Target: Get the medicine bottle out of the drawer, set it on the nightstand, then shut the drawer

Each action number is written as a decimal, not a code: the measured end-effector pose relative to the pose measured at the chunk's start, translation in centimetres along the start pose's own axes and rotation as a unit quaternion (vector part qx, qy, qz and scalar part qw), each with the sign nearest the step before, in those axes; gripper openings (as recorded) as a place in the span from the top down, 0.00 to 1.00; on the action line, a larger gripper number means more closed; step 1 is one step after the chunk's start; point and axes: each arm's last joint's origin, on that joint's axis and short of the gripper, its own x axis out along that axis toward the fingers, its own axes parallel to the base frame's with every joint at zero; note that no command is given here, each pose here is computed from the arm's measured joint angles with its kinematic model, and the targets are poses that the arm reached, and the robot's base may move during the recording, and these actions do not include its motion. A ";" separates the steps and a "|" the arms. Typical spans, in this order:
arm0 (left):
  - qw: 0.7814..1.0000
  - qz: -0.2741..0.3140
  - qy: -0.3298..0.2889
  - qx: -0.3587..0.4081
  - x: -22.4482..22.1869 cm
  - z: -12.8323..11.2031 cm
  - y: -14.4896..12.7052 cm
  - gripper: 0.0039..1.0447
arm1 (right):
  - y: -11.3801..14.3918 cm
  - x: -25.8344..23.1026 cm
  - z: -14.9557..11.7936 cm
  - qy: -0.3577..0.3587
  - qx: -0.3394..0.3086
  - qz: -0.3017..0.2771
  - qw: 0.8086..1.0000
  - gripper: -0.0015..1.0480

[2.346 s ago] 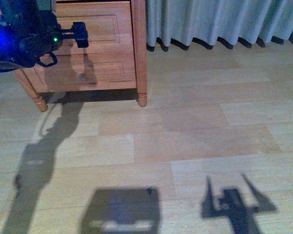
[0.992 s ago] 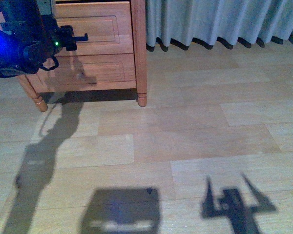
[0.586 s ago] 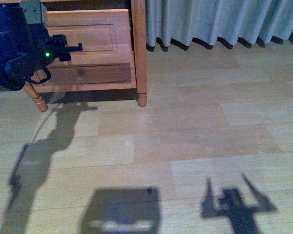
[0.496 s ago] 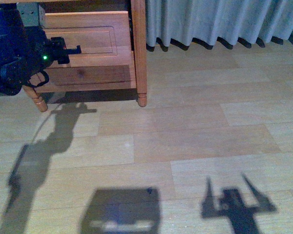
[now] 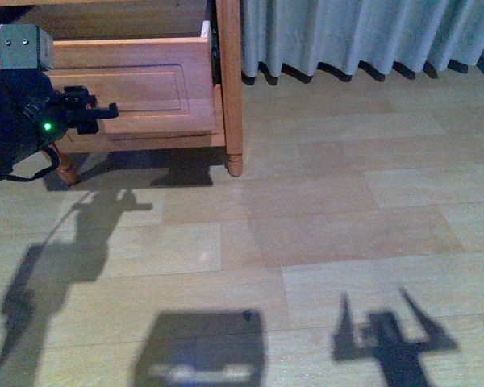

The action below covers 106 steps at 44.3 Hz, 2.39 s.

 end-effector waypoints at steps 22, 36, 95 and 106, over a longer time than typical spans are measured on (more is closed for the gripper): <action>1.000 -0.008 0.011 0.004 -4.5 -1.5 -1.2 0.76 | 0.0 0.0 0.0 0.000 0.000 0.000 1.000 0.07; 1.000 -0.007 0.020 -0.001 -6.5 -2.0 -1.8 0.76 | 0.0 0.0 0.0 0.000 0.000 0.000 1.000 0.07; 0.997 -0.047 0.057 -0.038 -11.4 -2.1 -4.4 0.06 | 0.0 0.0 0.0 0.000 0.000 0.000 1.000 0.07; 0.995 -0.057 0.069 -0.047 -14.7 1.0 -3.6 0.06 | 0.0 0.0 0.0 0.000 0.000 0.000 1.000 0.07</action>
